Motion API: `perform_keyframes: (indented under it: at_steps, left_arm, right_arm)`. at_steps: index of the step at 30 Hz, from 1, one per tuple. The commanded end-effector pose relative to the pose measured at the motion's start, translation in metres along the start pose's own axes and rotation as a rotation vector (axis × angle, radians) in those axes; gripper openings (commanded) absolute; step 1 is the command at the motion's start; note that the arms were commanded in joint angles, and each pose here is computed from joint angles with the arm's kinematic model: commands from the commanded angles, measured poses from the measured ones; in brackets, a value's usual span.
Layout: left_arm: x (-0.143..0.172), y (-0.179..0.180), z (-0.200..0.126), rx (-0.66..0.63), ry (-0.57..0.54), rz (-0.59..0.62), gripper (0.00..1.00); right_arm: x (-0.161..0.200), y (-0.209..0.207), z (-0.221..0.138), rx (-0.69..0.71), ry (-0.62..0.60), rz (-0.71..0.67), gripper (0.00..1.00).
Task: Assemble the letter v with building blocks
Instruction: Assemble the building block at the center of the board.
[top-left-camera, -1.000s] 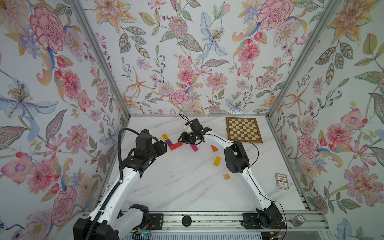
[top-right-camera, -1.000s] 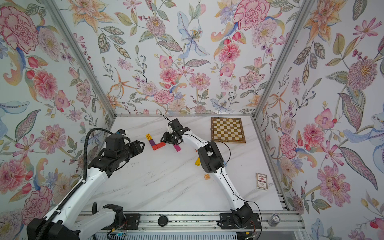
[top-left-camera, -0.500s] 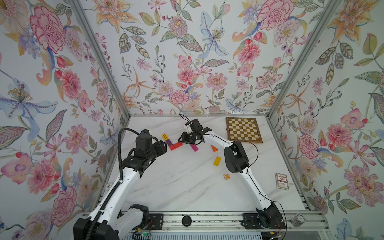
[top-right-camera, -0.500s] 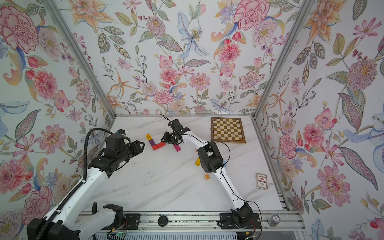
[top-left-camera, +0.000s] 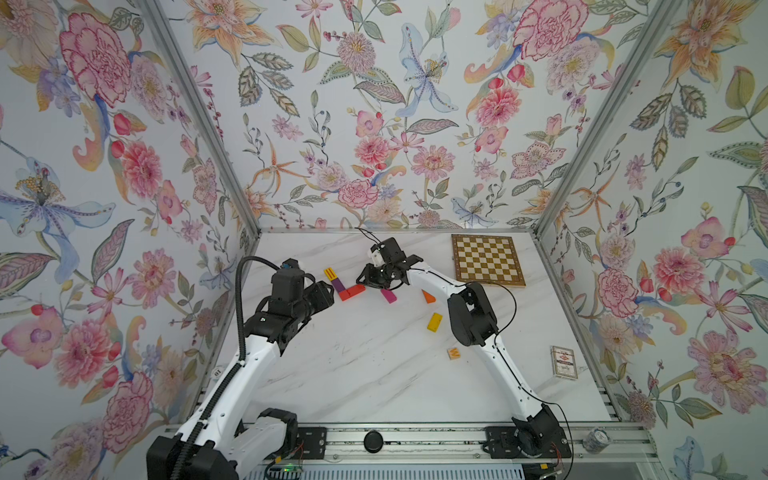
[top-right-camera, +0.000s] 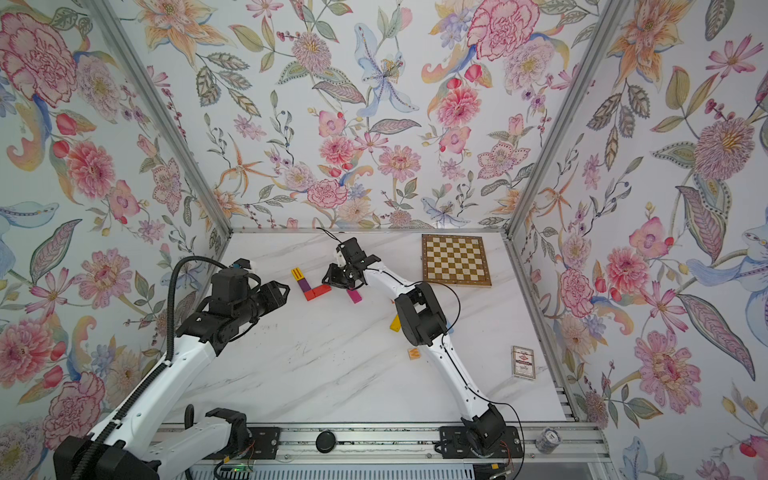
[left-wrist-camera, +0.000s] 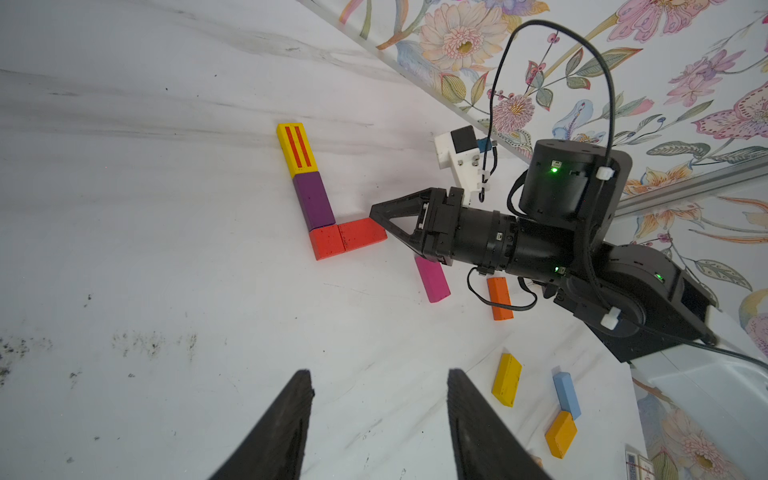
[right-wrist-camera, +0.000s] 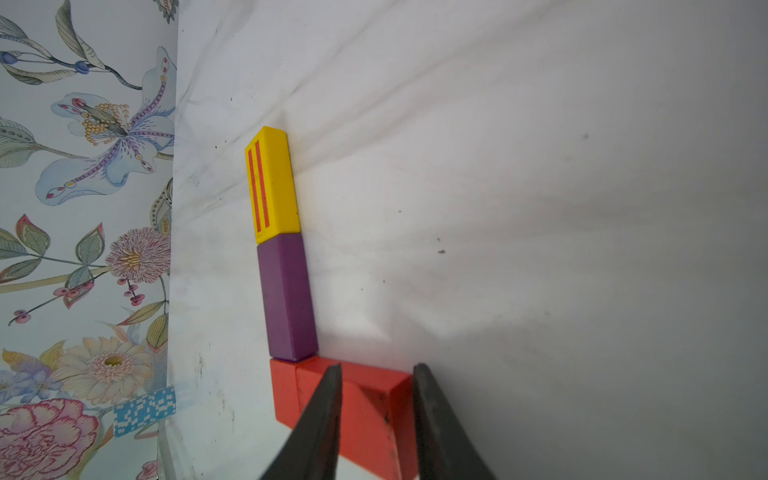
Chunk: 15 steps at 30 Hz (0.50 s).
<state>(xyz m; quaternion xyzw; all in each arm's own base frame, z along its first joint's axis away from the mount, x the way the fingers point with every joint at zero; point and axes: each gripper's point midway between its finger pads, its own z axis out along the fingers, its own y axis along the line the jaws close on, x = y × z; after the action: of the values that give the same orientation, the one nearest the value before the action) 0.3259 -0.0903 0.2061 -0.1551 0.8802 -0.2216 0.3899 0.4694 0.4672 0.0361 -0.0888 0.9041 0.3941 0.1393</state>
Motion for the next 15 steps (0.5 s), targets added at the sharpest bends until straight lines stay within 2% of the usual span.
perform_keyframes:
  at_steps: [1, 15]
  left_arm:
    - [0.0073, 0.0048, 0.0002, -0.019, 0.025, 0.01, 0.56]
    - [0.0084, 0.0059, 0.0003, -0.022, 0.027, 0.009, 0.56]
  right_arm:
    - [0.0024, -0.0079, 0.007, 0.001, 0.011, 0.02, 0.31]
    - [0.0009, -0.0089, 0.0066, -0.001, 0.008, 0.027, 0.28]
